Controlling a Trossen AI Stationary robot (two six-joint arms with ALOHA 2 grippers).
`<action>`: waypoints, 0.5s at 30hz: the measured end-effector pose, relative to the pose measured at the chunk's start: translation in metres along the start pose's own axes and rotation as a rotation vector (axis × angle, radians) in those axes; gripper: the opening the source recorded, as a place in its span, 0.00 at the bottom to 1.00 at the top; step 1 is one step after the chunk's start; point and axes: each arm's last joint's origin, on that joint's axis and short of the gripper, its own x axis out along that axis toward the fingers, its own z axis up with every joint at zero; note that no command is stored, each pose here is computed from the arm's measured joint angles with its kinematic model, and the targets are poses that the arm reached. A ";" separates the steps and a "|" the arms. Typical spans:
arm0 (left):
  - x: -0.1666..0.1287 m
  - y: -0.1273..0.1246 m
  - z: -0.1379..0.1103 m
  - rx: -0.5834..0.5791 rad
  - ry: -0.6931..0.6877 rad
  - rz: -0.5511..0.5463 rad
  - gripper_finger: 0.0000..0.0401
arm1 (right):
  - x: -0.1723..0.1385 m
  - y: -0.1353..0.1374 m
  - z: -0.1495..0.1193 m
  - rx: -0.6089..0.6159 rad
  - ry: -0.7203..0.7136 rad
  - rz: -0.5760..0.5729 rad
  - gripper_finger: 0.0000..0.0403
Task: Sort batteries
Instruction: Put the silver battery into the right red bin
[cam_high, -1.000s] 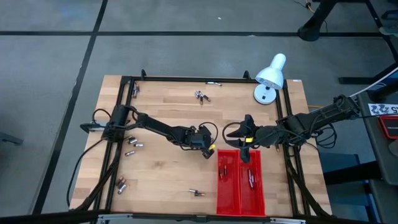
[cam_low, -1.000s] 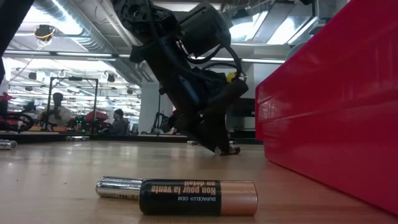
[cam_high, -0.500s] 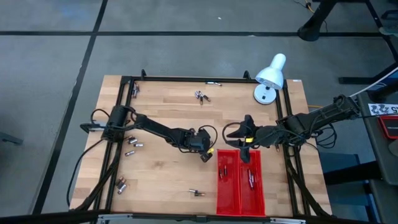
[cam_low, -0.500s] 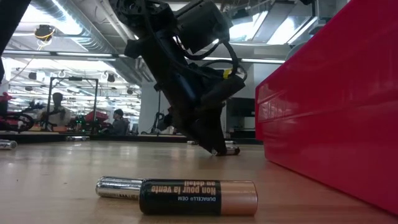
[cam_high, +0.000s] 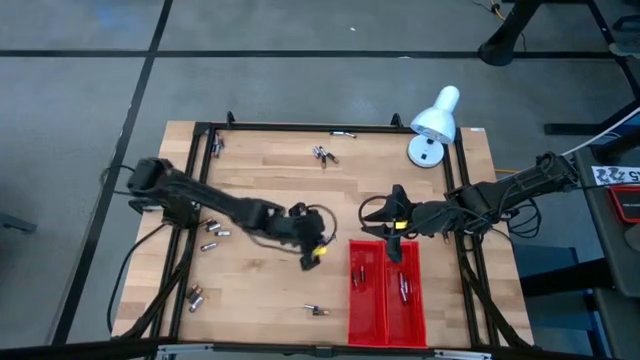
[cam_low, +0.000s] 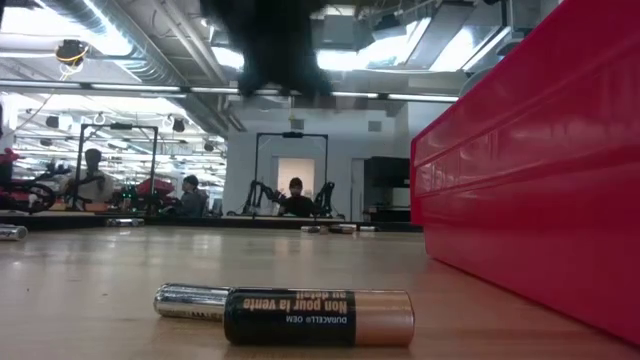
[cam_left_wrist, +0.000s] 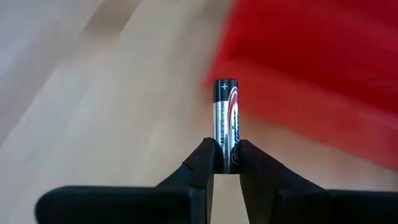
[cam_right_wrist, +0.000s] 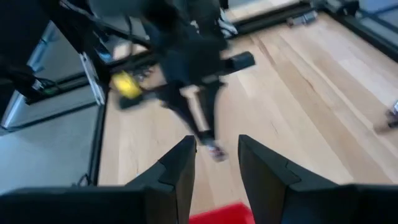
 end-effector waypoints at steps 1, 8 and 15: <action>-0.009 -0.004 0.003 0.022 -0.031 -0.023 0.11 | 0.000 0.001 0.002 -0.005 -0.015 0.009 0.31; -0.057 -0.017 0.021 0.065 -0.255 -0.062 0.12 | -0.001 0.006 0.010 -0.074 -0.092 0.080 0.31; -0.072 -0.021 0.025 0.108 -0.321 -0.071 0.10 | -0.003 0.012 0.023 -0.126 -0.229 0.121 0.31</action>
